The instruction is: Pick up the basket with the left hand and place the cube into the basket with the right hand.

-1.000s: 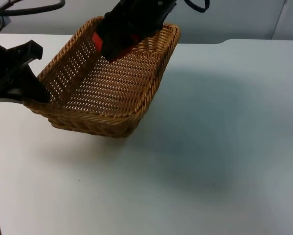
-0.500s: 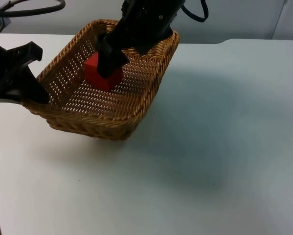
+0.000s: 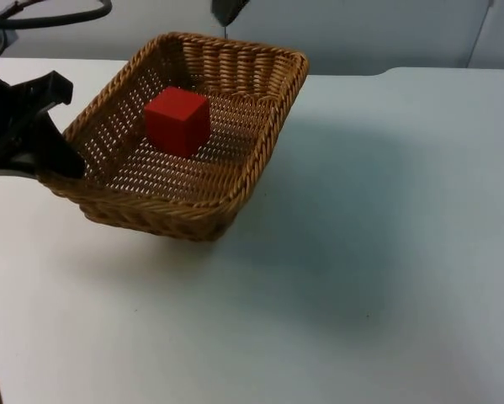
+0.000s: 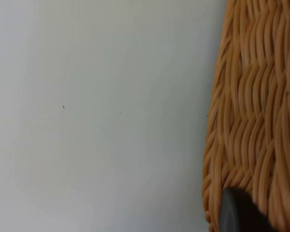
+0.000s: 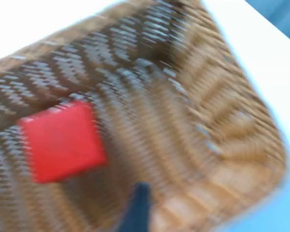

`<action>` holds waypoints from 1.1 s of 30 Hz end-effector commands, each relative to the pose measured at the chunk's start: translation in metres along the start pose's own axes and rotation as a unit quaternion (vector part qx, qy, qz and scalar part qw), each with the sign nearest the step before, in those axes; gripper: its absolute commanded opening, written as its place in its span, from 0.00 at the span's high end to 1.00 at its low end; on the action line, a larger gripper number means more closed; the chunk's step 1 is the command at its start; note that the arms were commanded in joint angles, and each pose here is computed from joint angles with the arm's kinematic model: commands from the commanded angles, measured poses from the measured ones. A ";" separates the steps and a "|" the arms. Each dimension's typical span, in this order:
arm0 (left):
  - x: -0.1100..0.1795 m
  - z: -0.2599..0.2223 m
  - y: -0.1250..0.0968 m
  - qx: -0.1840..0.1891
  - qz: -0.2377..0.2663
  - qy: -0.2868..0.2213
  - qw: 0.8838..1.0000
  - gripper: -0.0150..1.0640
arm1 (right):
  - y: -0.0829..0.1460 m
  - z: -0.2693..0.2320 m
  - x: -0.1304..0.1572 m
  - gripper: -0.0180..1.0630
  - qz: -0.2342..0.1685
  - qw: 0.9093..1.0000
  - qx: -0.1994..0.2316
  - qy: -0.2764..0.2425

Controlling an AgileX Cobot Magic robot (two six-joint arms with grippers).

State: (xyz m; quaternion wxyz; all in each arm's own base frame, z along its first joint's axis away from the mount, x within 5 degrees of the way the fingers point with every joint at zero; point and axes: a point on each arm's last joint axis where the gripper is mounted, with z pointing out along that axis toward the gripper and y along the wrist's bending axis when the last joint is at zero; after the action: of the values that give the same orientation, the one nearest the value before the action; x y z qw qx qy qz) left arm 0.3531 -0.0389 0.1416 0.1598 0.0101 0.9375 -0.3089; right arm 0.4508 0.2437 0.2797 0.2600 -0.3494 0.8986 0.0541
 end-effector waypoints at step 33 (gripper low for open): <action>-0.005 -0.005 -0.006 0.013 -0.005 -0.016 1.000 0.99 | -0.138 -0.104 0.044 0.98 0.230 0.969 0.070 -0.054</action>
State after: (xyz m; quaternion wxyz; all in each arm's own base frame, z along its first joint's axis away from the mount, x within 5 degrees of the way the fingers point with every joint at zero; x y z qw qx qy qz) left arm 0.3533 -0.0388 0.1416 0.1604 0.0098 0.9377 -0.3082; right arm 0.4705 0.0858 0.3545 0.3088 -0.1132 0.9421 0.0653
